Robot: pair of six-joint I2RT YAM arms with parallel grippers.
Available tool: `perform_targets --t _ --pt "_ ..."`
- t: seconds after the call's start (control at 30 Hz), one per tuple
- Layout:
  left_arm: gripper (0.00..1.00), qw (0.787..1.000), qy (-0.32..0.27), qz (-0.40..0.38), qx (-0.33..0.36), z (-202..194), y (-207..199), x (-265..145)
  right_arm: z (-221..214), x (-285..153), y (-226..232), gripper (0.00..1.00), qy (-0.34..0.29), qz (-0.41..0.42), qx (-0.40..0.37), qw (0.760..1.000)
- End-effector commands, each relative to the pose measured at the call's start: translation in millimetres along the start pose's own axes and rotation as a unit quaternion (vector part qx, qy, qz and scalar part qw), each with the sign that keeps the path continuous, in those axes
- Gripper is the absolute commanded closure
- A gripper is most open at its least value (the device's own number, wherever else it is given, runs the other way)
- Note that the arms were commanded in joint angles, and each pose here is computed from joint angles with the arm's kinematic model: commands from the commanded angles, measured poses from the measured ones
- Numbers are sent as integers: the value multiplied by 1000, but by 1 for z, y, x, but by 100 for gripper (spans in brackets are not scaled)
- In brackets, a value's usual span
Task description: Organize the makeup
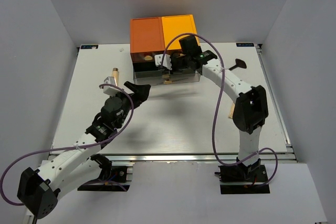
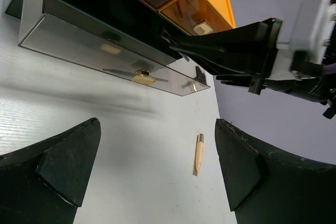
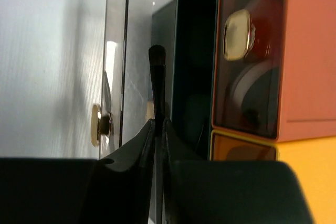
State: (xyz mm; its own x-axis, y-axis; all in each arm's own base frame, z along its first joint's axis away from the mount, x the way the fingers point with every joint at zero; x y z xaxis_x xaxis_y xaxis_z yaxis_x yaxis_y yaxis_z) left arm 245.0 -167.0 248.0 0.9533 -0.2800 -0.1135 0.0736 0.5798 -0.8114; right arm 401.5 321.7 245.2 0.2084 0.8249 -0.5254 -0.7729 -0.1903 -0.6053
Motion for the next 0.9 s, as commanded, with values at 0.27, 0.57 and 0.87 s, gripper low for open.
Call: perform_targets --t 0.27,0.57,0.87 --pt "2 1000 1 7 1 -2 3 2 2 -21 -15 59 34 -45 -24 998" --pt "2 1000 -2 9 -3 -2 7 0 62 -103 -55 56 -44 -222 40 973" --pt "2 1000 4 12 -2 -6 10 1 -40 -192 -90 37 -7 -462 474 750"
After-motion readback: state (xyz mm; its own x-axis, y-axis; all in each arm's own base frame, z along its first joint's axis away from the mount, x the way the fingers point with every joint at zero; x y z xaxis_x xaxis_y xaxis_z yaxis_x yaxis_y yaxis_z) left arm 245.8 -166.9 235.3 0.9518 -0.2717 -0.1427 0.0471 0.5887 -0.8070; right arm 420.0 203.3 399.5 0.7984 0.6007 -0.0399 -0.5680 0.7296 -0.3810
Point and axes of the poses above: each gripper's point midway between its finger pads, its own x axis out along the fingers, its own y axis along the line the jaws close on, z = x × y, the point moved 5 cm from there along -x, back along the fingers, and after that the axes turned 4 degrees about -x, right-handed, at the moved point
